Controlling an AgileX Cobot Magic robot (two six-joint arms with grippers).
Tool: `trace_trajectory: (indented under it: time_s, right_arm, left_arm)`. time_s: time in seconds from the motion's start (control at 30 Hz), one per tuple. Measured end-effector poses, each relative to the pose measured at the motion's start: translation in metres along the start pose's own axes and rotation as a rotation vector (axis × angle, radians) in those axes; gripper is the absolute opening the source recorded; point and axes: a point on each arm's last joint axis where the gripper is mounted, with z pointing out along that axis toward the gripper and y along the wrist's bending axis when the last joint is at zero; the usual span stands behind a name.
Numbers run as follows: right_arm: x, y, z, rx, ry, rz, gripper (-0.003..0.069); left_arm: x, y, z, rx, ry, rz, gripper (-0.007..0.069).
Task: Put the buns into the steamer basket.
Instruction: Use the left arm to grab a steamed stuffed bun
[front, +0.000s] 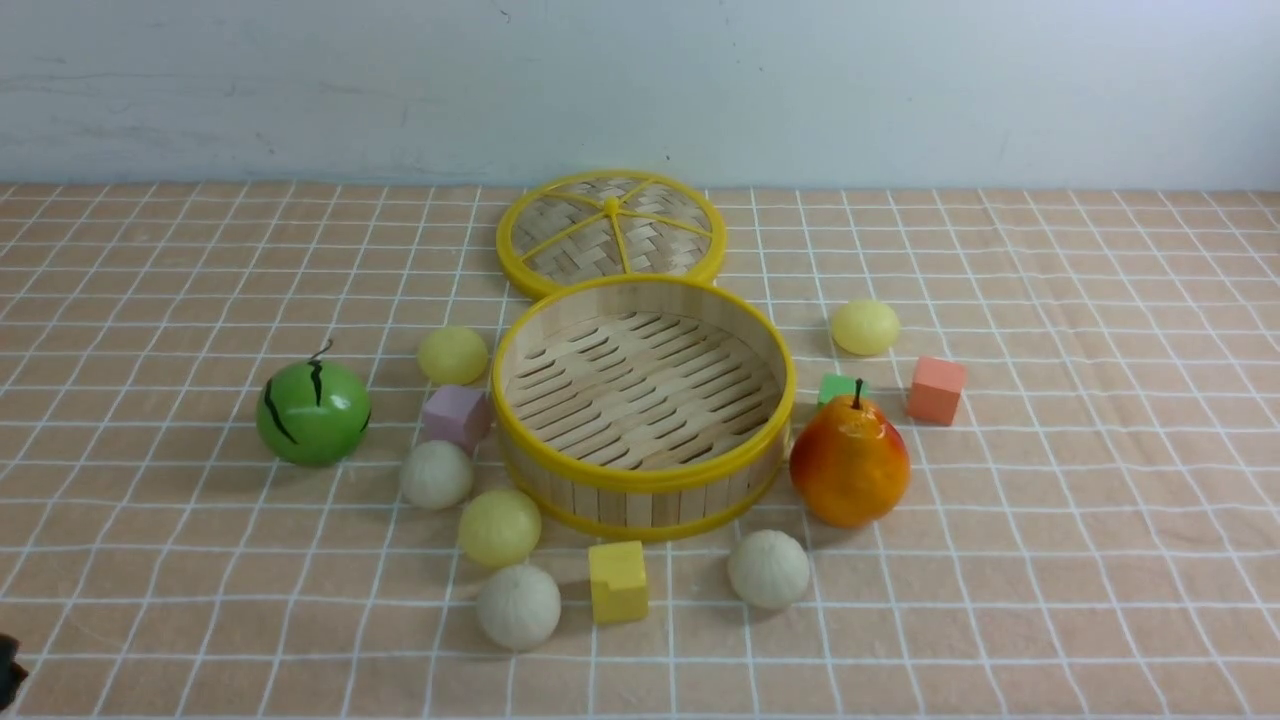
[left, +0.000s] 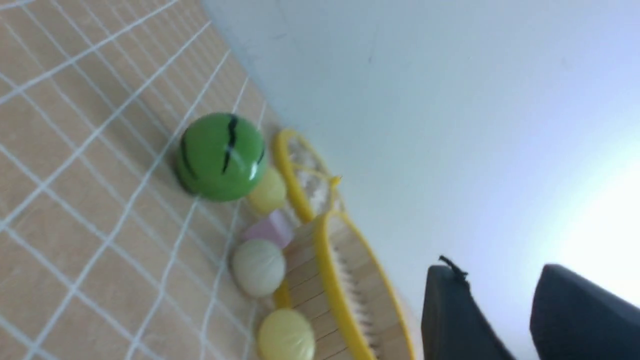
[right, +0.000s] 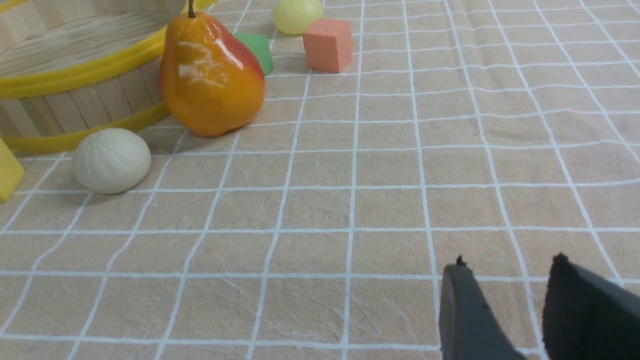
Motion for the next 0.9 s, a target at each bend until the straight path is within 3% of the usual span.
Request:
trace_trajectory:
  time_s: [0.1, 0.17, 0.27, 0.33, 0.43, 0.57, 0.7, 0.9]
  right_arm:
    - [0.000, 0.000, 0.000, 0.000, 0.000, 0.000, 0.0239]
    - [0.000, 0.000, 0.000, 0.000, 0.000, 0.000, 0.0239]
    - [0.000, 0.000, 0.000, 0.000, 0.000, 0.000, 0.0239]
    - [0.000, 0.000, 0.000, 0.000, 0.000, 0.000, 0.0239]
    - [0.000, 0.000, 0.000, 0.000, 0.000, 0.000, 0.0239]
    - [0.000, 0.000, 0.000, 0.000, 0.000, 0.000, 0.0239]
    - [0.000, 0.000, 0.000, 0.000, 0.000, 0.000, 0.0239]
    - [0.000, 0.000, 0.000, 0.000, 0.000, 0.000, 0.0239]
  left_arm:
    - [-0.002, -0.012, -0.001, -0.003, 0.068, -0.010, 0.0183]
    - [-0.011, -0.045, 0.002, -0.039, 0.223, 0.112, 0.0081]
    - [-0.016, -0.069, 0.015, -0.147, 0.433, 0.279, -0.0006]
    - [-0.021, -0.083, 0.024, -0.198, 0.529, 0.363, -0.0013]
    - [-0.025, -0.096, 0.062, -0.365, 0.824, 0.548, -0.0013]
    - [-0.017, -0.087, 0.116, -0.456, 0.992, 0.629, -0.0013]
    - [0.001, -0.073, 0.169, -0.467, 1.083, 0.683, -0.0013]
    - [0.037, -0.081, 0.206, -0.367, 1.134, 0.793, -0.0013]
